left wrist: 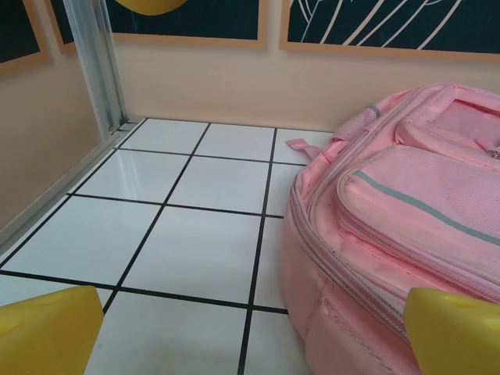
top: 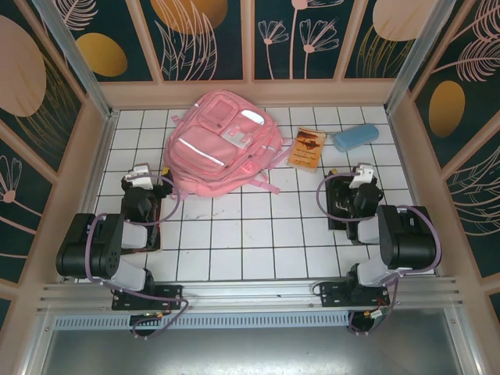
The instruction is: Pack books, pencil case, and school supplies into a backpack
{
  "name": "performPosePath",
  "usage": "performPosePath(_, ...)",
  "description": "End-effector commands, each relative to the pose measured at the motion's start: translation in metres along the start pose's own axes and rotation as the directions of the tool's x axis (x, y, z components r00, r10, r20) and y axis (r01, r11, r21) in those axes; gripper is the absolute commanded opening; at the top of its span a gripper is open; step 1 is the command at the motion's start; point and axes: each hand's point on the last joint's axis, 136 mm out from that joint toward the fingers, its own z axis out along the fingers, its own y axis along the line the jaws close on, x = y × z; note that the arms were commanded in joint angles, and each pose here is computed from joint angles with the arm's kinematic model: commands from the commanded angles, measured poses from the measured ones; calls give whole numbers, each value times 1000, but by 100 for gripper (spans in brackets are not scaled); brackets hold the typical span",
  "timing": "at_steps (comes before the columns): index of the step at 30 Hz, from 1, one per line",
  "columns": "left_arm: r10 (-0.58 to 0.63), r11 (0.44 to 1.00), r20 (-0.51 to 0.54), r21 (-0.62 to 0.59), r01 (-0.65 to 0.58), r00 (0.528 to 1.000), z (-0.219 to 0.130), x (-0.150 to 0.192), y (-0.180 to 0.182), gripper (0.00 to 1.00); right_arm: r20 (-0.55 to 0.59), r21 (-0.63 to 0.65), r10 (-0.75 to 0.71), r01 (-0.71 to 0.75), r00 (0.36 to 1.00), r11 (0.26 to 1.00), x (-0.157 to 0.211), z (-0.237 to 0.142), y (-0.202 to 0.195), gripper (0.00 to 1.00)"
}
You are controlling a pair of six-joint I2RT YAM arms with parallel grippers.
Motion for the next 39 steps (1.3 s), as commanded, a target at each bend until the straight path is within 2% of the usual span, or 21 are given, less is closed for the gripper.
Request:
performPosePath(1,4,1000,53,-7,-4,999,4,-14,1,99,61,-13,11,-10,998,1000,-17,4,1,99)
performPosePath(24,6,1000,59,-2,-6,998,2,-16,1,99,62,-13,10,-9,998,1000,-17,3,1,99)
performPosePath(28,-24,996,59,-82,29,998,1,-32,14,99,63,-14,5,-4,998,1000,-27,2,3,99)
performPosePath(31,-19,997,47,-80,23,999,2,-42,12,99,54,5,7,-7,999,1000,-42,2,2,99)
performPosePath(35,-70,992,60,-99,76,996,2,-66,14,99,45,15,50,-51,998,999,-65,0,7,99)
performPosePath(39,-179,979,16,-93,180,984,10,-83,10,99,-68,70,182,-177,981,982,-74,8,10,99)
